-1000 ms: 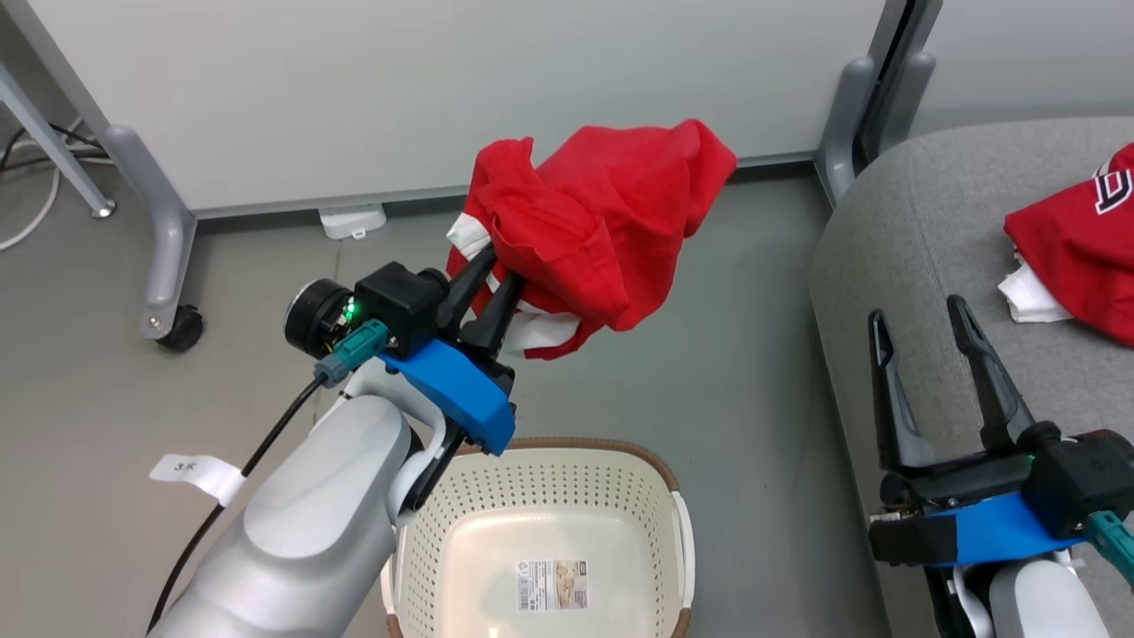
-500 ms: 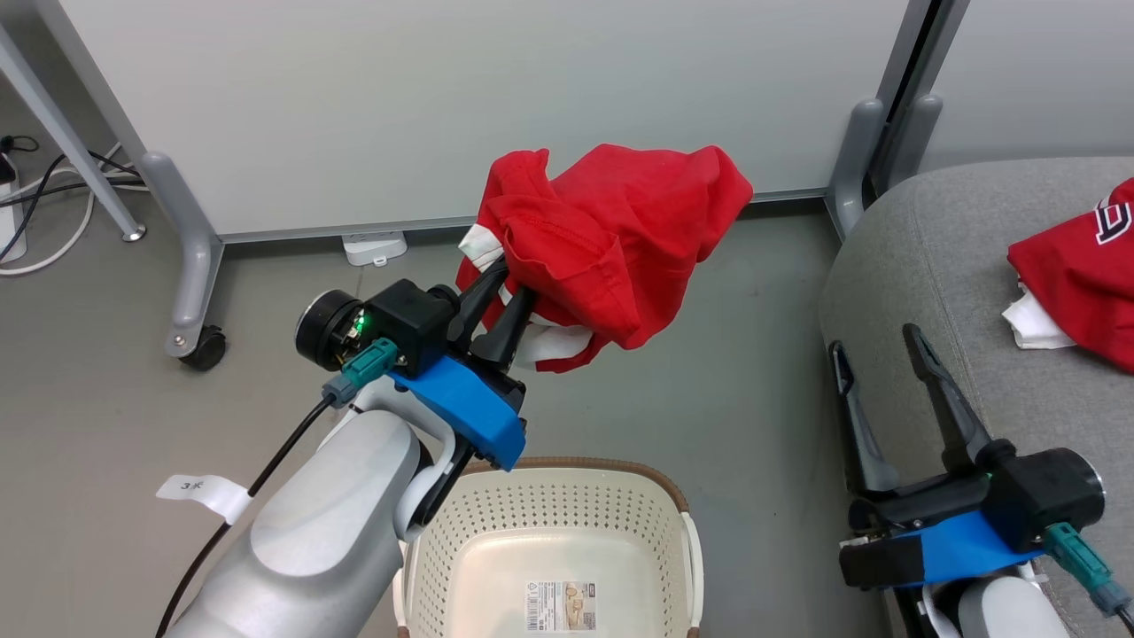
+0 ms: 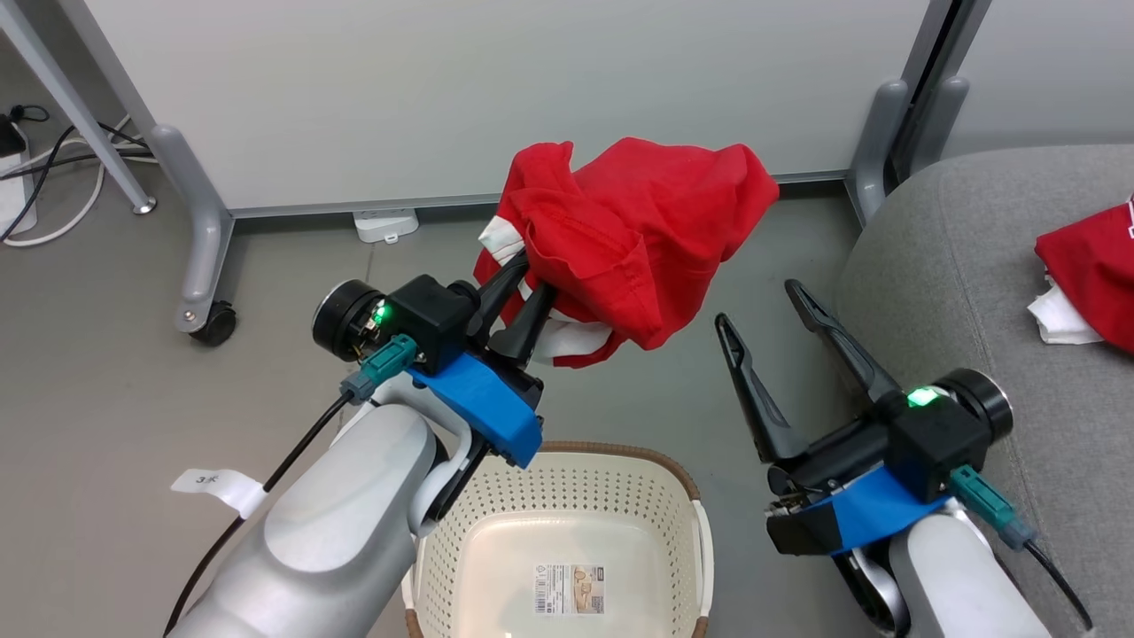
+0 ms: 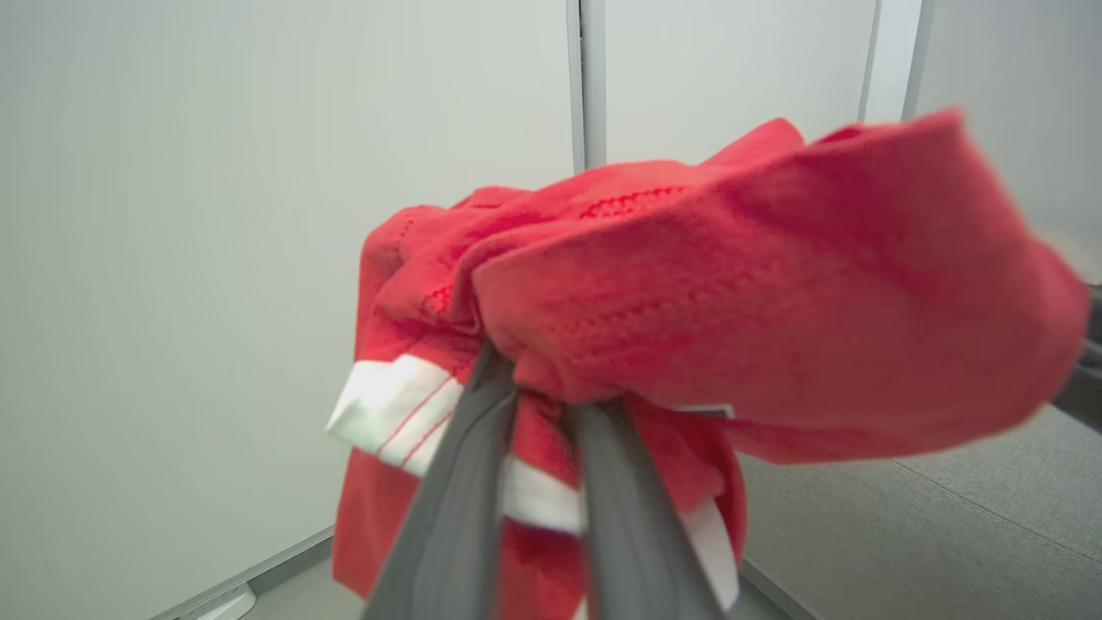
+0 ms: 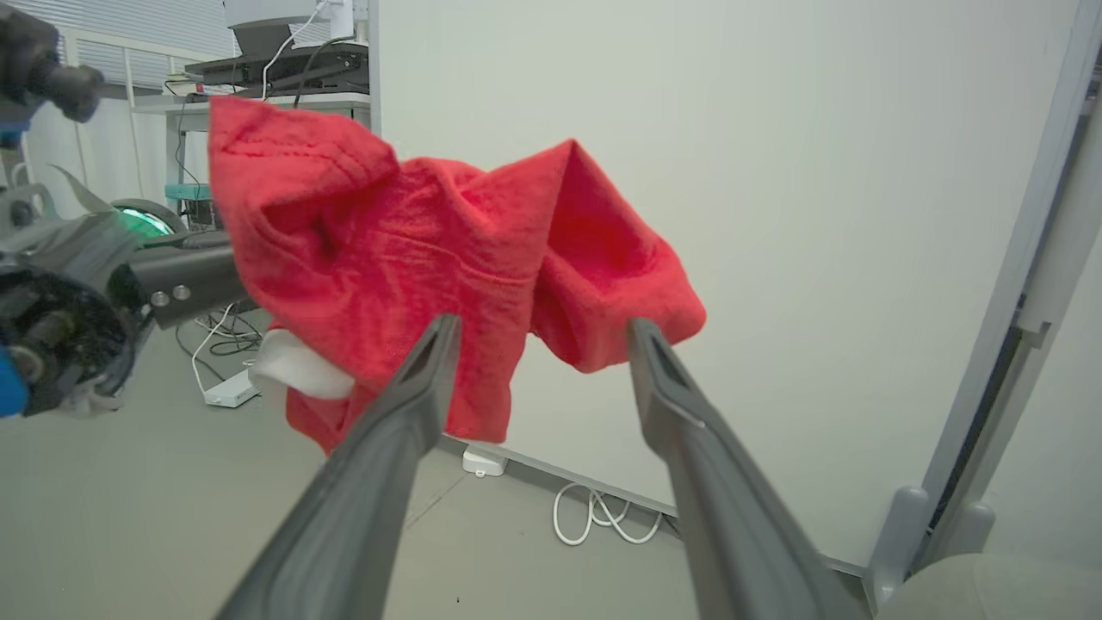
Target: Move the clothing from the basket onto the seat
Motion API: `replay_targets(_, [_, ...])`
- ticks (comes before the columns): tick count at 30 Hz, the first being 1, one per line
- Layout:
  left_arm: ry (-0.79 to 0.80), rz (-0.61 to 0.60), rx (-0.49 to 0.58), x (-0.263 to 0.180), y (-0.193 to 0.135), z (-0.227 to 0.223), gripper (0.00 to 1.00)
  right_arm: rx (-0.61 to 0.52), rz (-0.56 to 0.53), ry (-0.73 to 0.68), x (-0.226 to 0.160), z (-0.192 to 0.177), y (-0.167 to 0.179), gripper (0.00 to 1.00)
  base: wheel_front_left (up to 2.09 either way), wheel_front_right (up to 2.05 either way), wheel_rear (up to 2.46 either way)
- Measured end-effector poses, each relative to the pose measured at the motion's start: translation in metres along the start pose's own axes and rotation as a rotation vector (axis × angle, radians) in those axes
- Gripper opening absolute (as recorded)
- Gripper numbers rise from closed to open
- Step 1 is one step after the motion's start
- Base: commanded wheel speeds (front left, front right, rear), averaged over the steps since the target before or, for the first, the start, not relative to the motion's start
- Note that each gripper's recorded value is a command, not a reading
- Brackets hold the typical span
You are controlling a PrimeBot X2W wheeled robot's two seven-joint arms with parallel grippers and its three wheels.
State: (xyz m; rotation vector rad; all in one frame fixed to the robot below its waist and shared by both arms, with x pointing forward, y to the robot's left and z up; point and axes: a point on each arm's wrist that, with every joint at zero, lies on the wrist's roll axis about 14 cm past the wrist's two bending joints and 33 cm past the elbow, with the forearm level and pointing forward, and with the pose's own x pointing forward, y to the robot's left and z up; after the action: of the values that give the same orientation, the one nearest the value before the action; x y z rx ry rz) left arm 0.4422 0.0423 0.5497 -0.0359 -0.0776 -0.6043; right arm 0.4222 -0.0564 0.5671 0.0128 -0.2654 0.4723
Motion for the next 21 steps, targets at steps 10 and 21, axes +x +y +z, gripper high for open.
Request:
replay_targets(10, [0.003,-0.017,0.002,0.005,-0.004,-0.003,0.00,0.030,0.125,-0.001,0.037,-0.004,0.024,1.00,0.00,0.00,0.00])
replay_targets(21, [0.001,-0.029,0.003,0.011,-0.004,-0.004,0.00,0.064,0.160,0.061,0.056,-0.028,0.028,1.00,0.00,0.00,0.00])
